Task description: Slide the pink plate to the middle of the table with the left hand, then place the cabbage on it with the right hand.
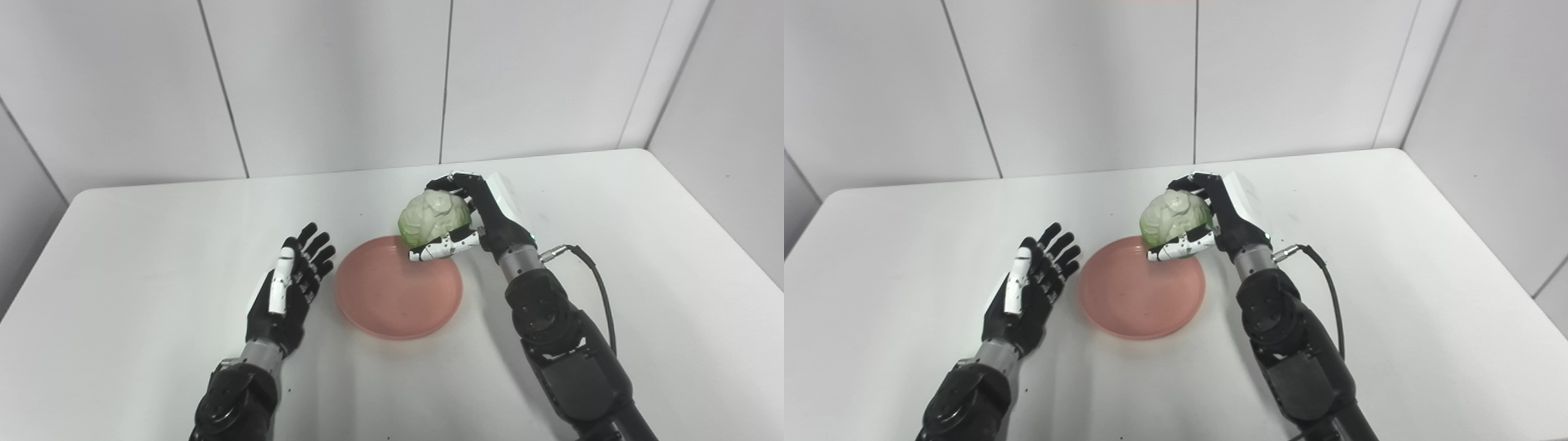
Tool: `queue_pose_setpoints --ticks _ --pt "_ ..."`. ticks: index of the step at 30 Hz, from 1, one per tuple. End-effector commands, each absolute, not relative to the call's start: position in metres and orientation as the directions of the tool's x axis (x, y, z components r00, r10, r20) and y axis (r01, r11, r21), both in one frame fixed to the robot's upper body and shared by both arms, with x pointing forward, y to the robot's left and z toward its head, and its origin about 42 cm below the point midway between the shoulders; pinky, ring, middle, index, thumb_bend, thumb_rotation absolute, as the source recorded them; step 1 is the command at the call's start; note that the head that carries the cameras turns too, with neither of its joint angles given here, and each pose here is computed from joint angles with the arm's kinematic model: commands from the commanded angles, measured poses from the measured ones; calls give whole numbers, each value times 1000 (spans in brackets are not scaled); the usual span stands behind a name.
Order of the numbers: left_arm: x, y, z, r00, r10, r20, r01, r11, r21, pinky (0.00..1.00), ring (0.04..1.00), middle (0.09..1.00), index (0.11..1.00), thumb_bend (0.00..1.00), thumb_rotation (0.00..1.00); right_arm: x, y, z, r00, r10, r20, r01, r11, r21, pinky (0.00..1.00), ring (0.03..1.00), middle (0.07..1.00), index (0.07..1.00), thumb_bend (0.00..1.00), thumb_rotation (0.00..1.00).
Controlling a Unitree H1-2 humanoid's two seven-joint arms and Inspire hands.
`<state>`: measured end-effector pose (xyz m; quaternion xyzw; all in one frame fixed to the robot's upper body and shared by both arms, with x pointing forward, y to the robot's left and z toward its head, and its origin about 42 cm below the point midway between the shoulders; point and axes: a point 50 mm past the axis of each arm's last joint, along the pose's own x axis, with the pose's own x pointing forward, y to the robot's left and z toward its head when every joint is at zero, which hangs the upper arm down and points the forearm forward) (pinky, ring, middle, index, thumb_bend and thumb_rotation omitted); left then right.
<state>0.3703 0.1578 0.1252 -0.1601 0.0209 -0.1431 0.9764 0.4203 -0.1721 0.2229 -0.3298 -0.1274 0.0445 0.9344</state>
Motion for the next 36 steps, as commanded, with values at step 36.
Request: queue_pose_setpoints --ticks 36 --pt "369 155 136 961 -276 -16 260 921 -289 925 908 916 913 463 1000 418 -121 181 940 305 153 -129 734 -667 360 420 441 516 526 0"
